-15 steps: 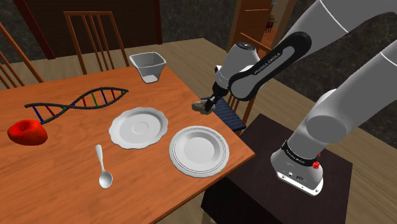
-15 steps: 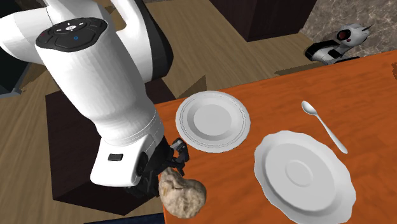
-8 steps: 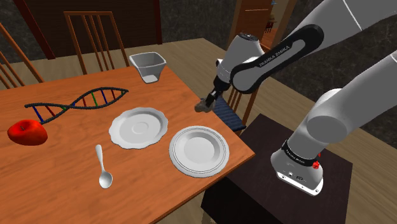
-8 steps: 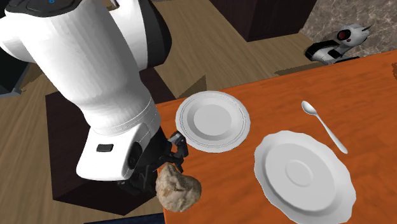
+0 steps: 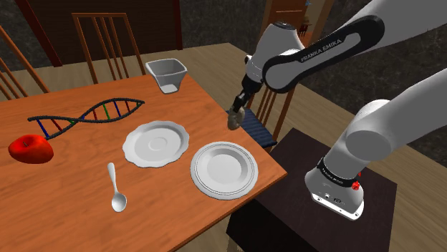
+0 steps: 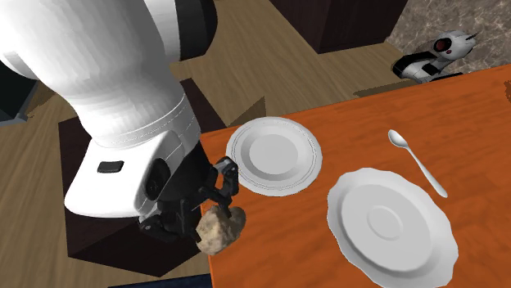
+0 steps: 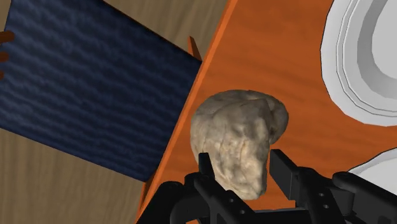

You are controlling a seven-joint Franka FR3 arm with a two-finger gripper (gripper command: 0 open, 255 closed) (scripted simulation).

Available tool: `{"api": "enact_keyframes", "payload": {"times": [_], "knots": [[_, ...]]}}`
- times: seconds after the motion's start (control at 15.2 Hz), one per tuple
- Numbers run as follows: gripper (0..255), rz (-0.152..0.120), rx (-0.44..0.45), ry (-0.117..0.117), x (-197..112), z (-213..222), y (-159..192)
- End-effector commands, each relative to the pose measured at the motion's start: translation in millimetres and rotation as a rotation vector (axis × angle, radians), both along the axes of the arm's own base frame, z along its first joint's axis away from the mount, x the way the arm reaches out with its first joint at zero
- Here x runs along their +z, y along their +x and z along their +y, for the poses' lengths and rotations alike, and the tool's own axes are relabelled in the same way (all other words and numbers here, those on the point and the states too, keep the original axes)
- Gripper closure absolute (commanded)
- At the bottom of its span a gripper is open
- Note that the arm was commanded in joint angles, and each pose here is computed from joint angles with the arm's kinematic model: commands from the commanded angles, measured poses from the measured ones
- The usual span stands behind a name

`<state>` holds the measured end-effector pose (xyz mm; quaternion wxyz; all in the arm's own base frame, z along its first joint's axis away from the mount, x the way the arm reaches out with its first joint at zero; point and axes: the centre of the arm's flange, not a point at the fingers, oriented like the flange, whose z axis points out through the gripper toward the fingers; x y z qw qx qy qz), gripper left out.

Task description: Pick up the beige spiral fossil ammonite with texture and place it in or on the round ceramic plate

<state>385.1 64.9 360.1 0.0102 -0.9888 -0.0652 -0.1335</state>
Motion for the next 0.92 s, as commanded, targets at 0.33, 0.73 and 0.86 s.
{"api": "enact_keyframes", "payload": {"times": [0.33,0.73,0.86], "knots": [[255,0.0,0.0,0.0,19.1,31.2,-24.0],[255,0.0,0.0,0.0,24.5,94.4,-71.4],[255,0.0,0.0,0.0,26.3,115.4,-87.2]]}}
